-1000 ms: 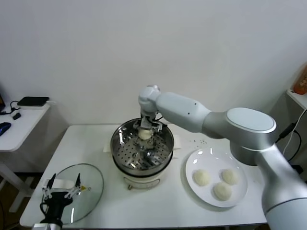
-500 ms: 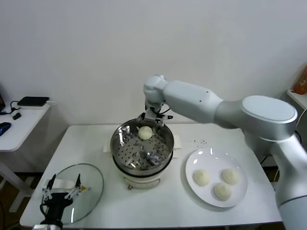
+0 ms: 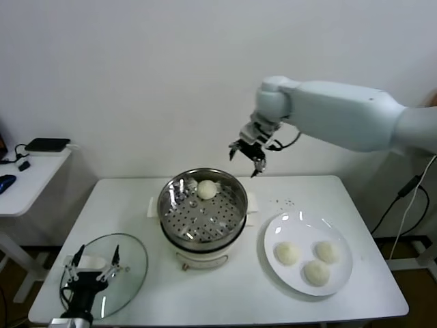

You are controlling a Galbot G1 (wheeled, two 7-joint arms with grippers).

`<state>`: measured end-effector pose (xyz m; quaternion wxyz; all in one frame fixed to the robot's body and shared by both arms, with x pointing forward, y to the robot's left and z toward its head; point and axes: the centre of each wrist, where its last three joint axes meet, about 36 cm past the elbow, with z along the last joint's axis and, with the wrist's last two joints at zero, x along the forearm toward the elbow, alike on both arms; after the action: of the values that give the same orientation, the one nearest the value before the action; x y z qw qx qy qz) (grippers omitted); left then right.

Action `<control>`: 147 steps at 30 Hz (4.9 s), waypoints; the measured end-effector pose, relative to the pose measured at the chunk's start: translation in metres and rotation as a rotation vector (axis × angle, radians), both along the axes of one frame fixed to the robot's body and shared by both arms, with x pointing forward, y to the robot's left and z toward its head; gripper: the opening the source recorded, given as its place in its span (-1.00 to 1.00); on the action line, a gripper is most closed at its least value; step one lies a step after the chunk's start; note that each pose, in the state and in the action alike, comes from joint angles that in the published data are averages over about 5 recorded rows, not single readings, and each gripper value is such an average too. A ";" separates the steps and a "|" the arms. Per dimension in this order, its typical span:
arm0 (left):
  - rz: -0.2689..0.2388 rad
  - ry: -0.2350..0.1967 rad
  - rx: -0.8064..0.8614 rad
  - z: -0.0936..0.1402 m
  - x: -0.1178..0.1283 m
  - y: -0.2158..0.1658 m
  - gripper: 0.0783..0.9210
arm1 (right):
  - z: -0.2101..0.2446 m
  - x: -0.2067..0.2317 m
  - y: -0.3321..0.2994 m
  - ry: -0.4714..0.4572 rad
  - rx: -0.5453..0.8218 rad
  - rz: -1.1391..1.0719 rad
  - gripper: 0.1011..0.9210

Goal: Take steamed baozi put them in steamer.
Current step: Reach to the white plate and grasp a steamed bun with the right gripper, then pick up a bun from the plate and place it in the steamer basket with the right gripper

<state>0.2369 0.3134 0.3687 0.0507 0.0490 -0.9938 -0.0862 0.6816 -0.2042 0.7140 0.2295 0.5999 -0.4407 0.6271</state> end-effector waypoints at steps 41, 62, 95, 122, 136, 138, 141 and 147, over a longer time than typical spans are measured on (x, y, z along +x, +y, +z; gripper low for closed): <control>-0.015 0.009 -0.003 0.004 -0.008 -0.003 0.77 | -0.218 -0.090 -0.108 0.281 0.039 -0.479 0.76; -0.007 0.020 -0.012 -0.003 -0.007 -0.002 0.77 | -0.259 -0.088 -0.093 0.271 0.003 -0.457 0.76; 0.002 0.020 -0.027 -0.005 -0.007 -0.002 0.77 | -0.254 -0.083 -0.091 0.282 -0.004 -0.460 0.35; -0.011 0.018 -0.018 0.005 -0.008 -0.007 0.77 | -0.037 -0.026 -0.048 0.180 0.166 -0.447 0.40; -0.004 0.005 -0.006 0.012 -0.008 -0.005 0.77 | -0.007 0.001 0.072 0.159 0.192 -0.344 0.42; -0.003 0.005 -0.004 0.013 -0.009 -0.005 0.77 | -0.011 0.004 0.090 0.161 0.192 -0.328 0.42; -0.003 0.006 0.000 0.014 -0.011 -0.004 0.77 | -0.019 0.008 0.115 0.167 0.193 -0.307 0.41; -0.003 0.009 0.008 0.015 -0.016 -0.003 0.77 | -0.044 0.014 0.157 0.183 0.191 -0.276 0.41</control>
<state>0.2212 0.3108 0.3833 0.0546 0.0474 -0.9933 -0.0904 0.6954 -0.0476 0.6700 0.2946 0.6073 -0.5536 0.4878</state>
